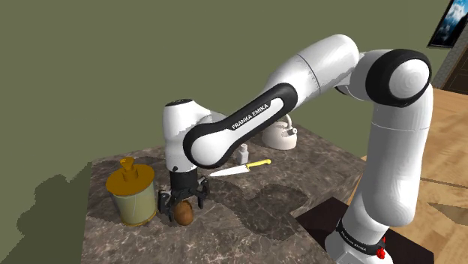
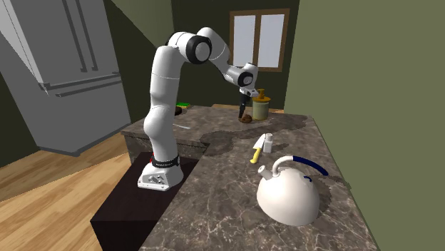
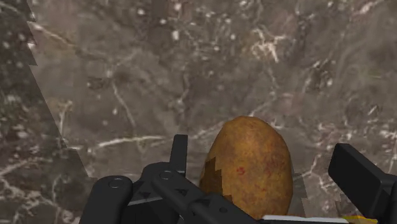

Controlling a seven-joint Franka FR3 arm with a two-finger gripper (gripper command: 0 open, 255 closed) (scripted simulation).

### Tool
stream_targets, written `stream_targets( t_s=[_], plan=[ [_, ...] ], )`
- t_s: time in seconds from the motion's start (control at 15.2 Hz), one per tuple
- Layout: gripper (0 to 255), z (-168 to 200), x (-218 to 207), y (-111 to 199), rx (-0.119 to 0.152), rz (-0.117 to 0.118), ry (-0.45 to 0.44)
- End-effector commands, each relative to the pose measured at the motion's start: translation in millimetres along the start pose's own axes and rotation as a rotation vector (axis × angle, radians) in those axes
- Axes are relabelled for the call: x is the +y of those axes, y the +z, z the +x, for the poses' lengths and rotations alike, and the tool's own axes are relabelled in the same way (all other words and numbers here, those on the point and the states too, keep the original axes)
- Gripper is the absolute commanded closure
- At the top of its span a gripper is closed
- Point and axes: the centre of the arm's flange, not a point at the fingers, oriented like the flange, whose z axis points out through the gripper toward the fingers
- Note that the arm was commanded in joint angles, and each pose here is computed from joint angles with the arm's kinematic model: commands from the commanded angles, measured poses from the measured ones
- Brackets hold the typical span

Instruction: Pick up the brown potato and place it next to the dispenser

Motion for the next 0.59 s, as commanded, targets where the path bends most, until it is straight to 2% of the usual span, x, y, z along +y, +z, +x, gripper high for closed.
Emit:
stream_targets(
  t_s=[0.0, 0.07, 0.53],
  plan=[
    [0, -0.4, -1.7, -22.7, 0.000, 0.000, 0.000],
    [0, -0.4, -1.7, -33.1, 0.000, 0.000, 0.000],
    [0, -0.4, -1.7, -33.1, 0.000, 0.000, 0.000]
  ],
)
